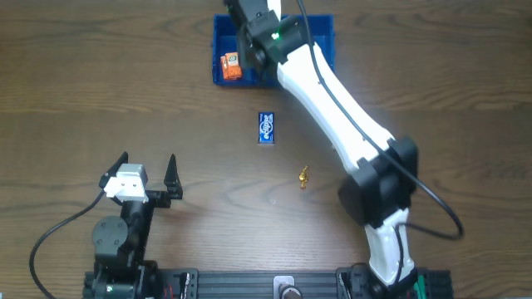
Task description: Sort Candies Into Trays
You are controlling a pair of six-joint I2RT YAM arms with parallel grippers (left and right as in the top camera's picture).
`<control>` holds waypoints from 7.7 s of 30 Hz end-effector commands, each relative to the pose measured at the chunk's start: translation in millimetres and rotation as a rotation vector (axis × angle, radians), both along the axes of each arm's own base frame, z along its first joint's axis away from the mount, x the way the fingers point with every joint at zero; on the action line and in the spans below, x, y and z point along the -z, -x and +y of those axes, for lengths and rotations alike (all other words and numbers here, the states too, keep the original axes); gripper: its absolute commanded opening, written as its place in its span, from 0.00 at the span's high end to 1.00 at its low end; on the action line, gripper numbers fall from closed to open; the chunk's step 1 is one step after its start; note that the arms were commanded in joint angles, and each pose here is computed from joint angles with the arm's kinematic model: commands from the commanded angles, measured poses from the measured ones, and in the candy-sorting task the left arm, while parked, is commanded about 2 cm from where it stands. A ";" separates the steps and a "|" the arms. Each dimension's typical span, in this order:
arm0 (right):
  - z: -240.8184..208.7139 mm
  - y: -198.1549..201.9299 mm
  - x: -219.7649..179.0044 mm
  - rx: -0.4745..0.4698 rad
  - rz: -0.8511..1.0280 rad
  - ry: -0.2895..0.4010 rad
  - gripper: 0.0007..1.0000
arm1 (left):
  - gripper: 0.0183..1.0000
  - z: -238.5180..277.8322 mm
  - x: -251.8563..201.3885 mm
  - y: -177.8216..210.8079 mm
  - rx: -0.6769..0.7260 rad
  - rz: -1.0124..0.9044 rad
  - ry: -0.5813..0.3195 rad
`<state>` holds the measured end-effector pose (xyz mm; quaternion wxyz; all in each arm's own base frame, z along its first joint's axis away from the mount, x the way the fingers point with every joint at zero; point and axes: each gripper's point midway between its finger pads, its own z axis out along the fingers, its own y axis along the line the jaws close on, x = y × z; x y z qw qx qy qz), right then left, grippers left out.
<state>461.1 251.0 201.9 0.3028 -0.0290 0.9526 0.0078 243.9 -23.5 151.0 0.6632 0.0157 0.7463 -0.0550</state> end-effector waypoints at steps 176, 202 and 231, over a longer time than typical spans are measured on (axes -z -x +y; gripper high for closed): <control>-77.5 183.4 172.2 0.089 0.455 -0.033 0.88 | 0.00 -1.2 16.1 1.3 0.012 0.049 -0.016; -125.5 -75.8 50.6 0.206 -0.089 0.021 0.85 | 0.00 -1.2 16.1 1.3 0.012 0.049 -0.016; -150.8 44.2 4.9 0.121 0.079 0.123 0.21 | 0.00 -1.2 16.1 1.3 0.012 0.049 -0.016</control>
